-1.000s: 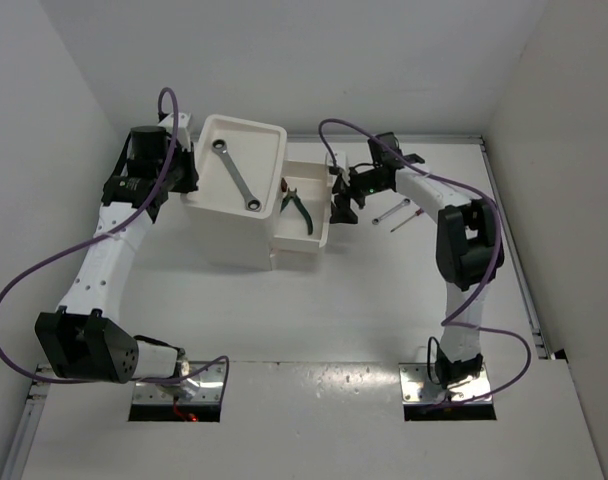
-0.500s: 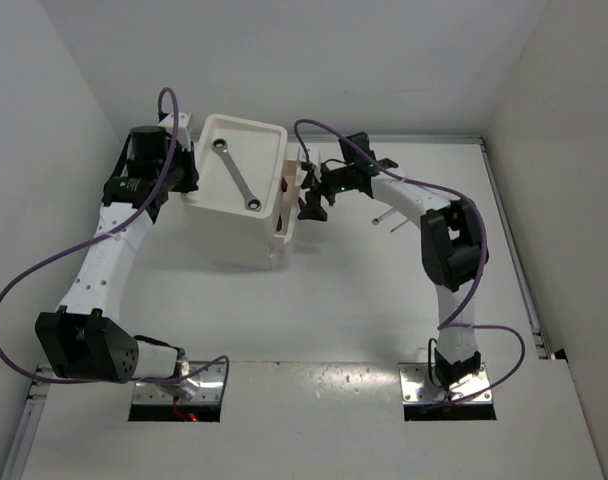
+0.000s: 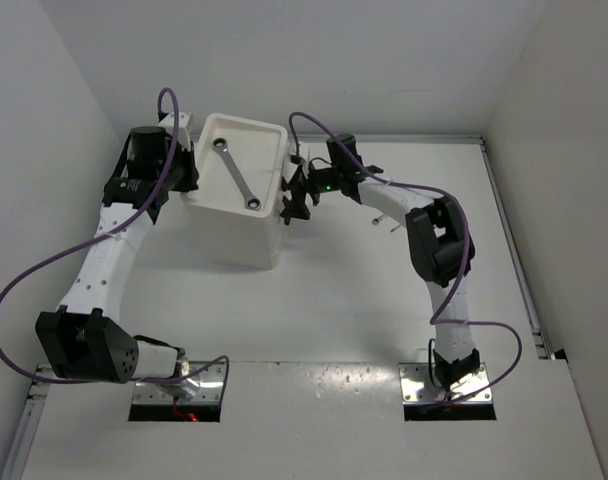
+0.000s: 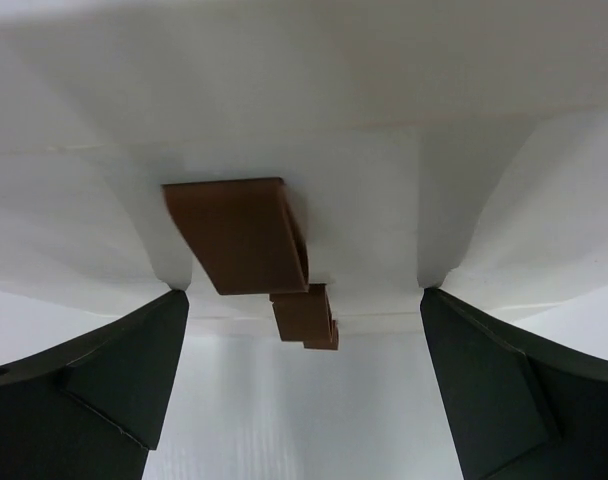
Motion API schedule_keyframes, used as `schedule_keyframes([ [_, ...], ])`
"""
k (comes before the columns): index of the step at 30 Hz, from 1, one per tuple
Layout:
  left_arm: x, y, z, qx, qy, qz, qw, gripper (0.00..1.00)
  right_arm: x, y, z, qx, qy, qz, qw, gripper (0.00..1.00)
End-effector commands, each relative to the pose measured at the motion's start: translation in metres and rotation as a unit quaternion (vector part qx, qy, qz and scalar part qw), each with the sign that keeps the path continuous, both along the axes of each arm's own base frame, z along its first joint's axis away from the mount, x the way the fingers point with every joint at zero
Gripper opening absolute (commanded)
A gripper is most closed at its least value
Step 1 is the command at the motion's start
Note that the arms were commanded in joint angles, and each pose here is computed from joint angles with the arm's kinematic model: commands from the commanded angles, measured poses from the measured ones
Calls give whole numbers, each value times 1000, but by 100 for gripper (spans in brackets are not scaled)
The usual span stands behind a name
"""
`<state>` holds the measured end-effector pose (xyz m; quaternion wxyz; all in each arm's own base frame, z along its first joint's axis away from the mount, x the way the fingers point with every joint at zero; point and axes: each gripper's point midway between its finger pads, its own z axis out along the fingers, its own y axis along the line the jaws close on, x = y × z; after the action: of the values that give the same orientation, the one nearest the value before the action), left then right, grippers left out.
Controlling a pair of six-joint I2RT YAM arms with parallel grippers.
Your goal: Sort the tools into containers
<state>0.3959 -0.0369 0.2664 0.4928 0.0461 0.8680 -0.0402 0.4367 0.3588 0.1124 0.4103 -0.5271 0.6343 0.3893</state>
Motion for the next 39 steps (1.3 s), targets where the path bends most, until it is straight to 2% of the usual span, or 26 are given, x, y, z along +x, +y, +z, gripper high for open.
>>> schedule_keyframes([
  [1,-17,-38,-53,-53,89,-63,993,0,2,41,50,78,-42,29,996,99],
  [8,-23,-45,-54,-74,95,-58,991,0,6,14,64,71,-36,-3,997,99],
  [10,-27,-45,-57,-82,97,-41,991,0,13,-10,72,66,-33,-29,997,99],
  [15,-43,-59,-55,-90,90,-55,990,0,29,-75,90,70,-1,-99,993,99],
  [21,-52,-59,-53,-89,77,-45,992,0,23,-144,114,88,28,-168,981,99],
  [22,-52,-59,-50,-90,72,-46,992,4,20,-151,112,91,48,-181,978,99],
  [23,-55,-59,-50,-90,72,-46,992,15,18,-157,113,95,59,-191,975,99],
  [25,-58,-61,-49,-97,71,-48,992,29,16,-176,110,101,89,-224,965,99],
  [26,-60,-60,-45,-98,64,-49,992,48,11,-180,116,109,107,-235,960,99],
  [29,-58,-57,-38,-94,53,-41,993,67,-2,-196,114,97,130,-281,946,99],
  [31,-55,-50,-22,-82,29,-28,996,67,-8,-203,109,82,140,-309,937,99],
  [32,-53,-48,-17,-81,22,-24,996,69,-13,-210,106,76,162,-324,929,99],
  [35,-51,-39,22,-82,-32,-16,996,75,-20,-228,110,61,169,-365,914,99],
  [37,-50,-34,44,-84,-63,-9,994,85,-26,-242,109,43,171,-403,898,99],
  [39,-51,-31,64,-75,-89,-11,993,87,-23,-265,102,20,165,-466,869,99],
])
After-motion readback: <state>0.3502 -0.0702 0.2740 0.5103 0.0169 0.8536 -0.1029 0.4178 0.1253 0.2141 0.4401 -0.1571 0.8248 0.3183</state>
